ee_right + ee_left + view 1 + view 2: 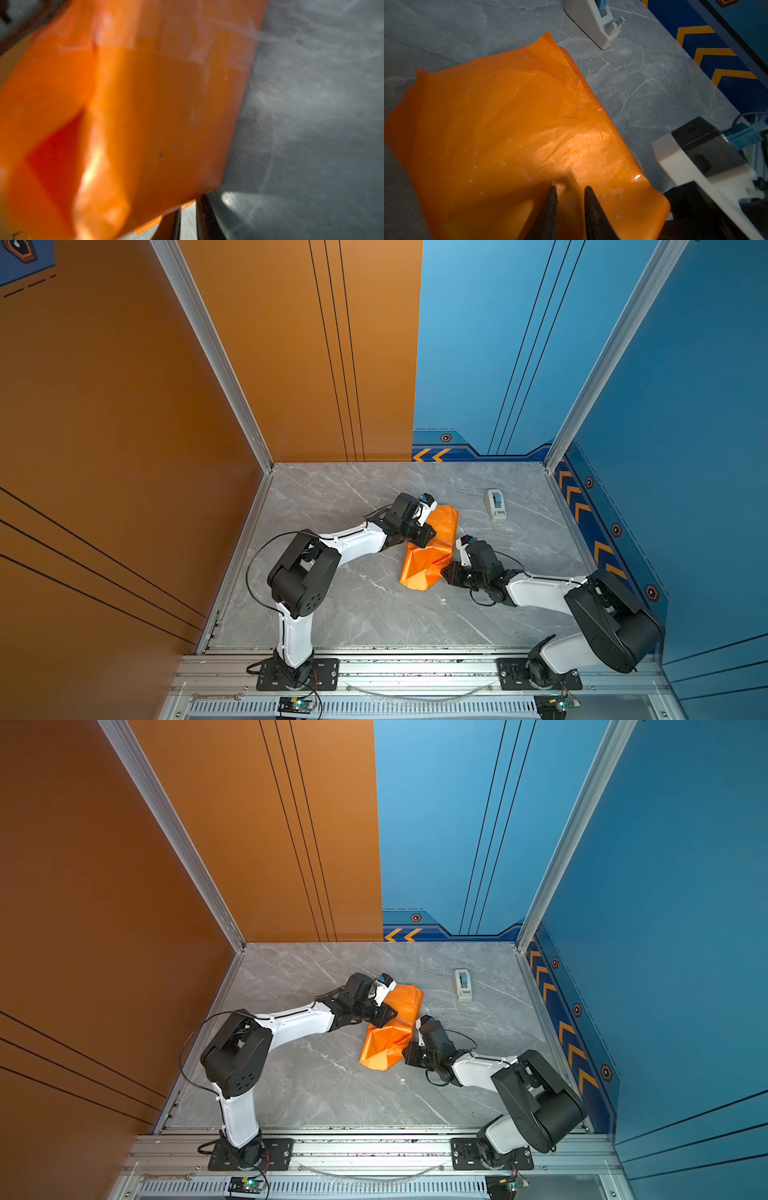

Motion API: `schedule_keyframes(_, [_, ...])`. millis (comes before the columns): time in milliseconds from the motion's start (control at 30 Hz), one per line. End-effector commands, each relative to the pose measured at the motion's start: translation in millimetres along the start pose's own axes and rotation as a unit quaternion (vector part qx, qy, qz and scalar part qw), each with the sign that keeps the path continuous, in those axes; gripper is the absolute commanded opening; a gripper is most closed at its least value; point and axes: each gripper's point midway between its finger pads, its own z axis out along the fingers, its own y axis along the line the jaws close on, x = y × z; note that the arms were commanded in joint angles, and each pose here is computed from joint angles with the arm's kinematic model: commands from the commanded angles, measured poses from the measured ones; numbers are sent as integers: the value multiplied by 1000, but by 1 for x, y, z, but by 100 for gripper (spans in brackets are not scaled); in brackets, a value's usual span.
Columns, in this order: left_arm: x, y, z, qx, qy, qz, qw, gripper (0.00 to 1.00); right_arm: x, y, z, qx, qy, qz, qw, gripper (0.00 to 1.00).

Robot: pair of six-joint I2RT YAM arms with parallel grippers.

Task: Wrap a gift box in wrapping paper
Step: Fold the wrapping paper for the gift box.

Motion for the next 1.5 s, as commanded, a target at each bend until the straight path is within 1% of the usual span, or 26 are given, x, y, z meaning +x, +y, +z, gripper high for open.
schedule_keyframes(0, [30, 6, 8, -4, 41, -10, 999, 26, -6, -16, -9, 55, -23, -19, 998, 33])
schedule_keyframes(33, [30, 6, 8, -4, 40, -10, 999, 26, -9, -21, -12, 73, -31, -28, 996, 39])
schedule_keyframes(67, [30, 6, 8, -4, 40, -10, 999, 26, -13, -25, -15, 89, -39, -39, 994, 42])
schedule_keyframes(167, [30, 6, 8, -2, 40, -10, 999, 26, -21, -34, -20, 119, -52, -65, 989, 46])
schedule_keyframes(267, [29, 6, 9, -2, 39, -10, 999, 26, -25, -31, -14, 121, -42, -94, 987, 49])
schedule_keyframes(433, [30, 7, 7, -6, 40, -7, 999, 26, -26, -26, -7, 128, -26, -150, 980, 52])
schedule_keyframes(600, [30, 6, 7, -5, 40, -6, 999, 26, -32, -30, -3, 156, -25, -178, 971, 53])
schedule_keyframes(767, [30, 6, 7, -6, 40, -6, 999, 26, -33, -46, 2, 208, -23, -189, 960, 53])
schedule_keyframes(1000, [30, 7, 7, -7, 40, -6, 999, 26, -36, -56, 0, 235, -13, -212, 949, 52])
schedule_keyframes(1167, [29, 7, 7, -7, 39, -6, 999, 26, -36, -53, -5, 221, 6, -212, 952, 53])
schedule_keyframes(1333, [28, 7, 7, -7, 37, -8, 999, 26, -30, -18, -12, 126, 2, -180, 976, 54])
schedule_keyframes(1467, [27, 6, 8, -5, 36, -8, 999, 26, -26, -1, -26, 74, -7, -152, 986, 54])
